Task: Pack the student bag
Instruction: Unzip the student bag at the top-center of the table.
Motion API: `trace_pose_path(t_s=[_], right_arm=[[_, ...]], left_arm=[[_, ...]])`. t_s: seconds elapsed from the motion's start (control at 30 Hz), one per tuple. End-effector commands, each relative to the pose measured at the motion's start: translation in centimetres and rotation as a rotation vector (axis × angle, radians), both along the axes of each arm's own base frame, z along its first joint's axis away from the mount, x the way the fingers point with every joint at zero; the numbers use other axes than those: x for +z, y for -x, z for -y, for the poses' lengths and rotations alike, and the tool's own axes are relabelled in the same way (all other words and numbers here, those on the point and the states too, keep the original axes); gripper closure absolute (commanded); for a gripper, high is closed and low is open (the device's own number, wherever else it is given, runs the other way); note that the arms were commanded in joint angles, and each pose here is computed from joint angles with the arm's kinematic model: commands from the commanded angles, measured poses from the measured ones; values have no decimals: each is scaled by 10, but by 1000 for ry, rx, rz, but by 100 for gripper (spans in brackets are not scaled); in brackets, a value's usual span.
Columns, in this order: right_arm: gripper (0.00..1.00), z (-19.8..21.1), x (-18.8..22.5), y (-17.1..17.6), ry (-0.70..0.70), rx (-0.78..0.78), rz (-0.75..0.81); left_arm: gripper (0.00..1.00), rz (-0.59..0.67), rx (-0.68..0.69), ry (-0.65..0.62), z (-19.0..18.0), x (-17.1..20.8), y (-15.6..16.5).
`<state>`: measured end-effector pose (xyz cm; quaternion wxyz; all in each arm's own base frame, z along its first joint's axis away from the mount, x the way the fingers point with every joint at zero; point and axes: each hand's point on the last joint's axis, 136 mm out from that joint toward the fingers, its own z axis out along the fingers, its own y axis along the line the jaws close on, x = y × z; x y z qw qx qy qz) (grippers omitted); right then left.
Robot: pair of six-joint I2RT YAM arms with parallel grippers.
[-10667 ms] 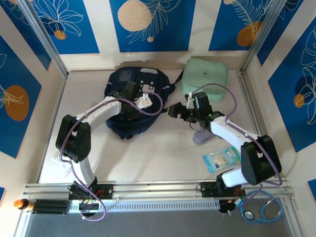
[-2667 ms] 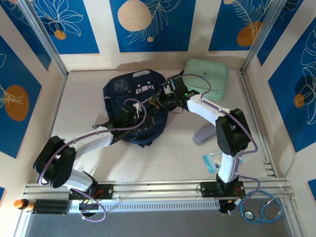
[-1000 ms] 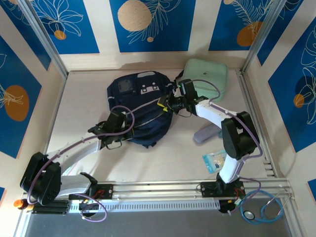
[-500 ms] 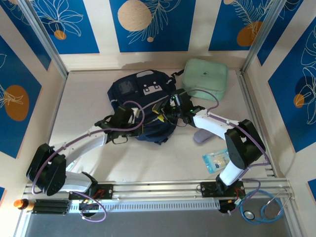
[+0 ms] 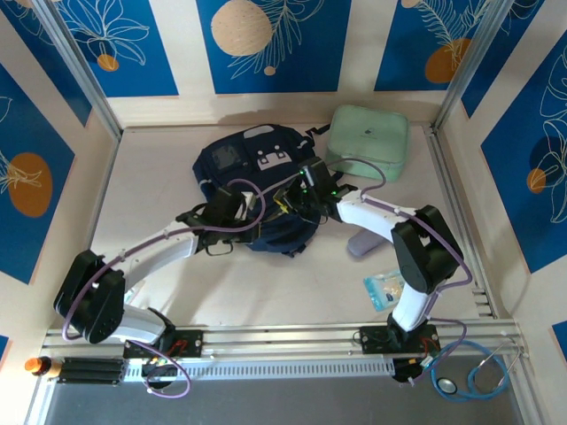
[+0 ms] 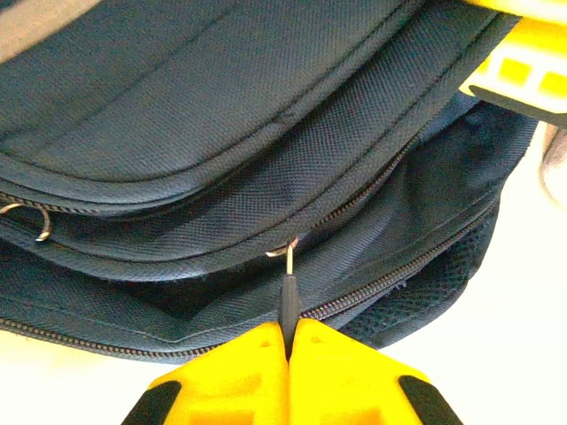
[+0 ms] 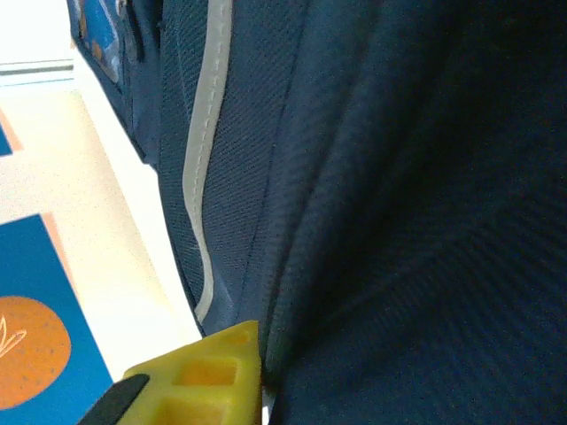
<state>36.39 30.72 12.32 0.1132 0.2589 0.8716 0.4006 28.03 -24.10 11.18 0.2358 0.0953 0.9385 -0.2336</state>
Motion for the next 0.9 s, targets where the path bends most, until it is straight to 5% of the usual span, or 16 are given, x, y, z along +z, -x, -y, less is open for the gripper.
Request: trace_pose_path(t_s=[0.0,0.67,0.87], right_arm=[[87,9,22,-9,57,-42,77],[93,22,67,-3,13,-10,165],[93,16,79,-1,-21,35,185]], left_arm=[[100,18,13,-71,-7,3,-4],[100,-34,121,-243,-88,-14,-17],[100,-66,108,-83,-102,1,-43]])
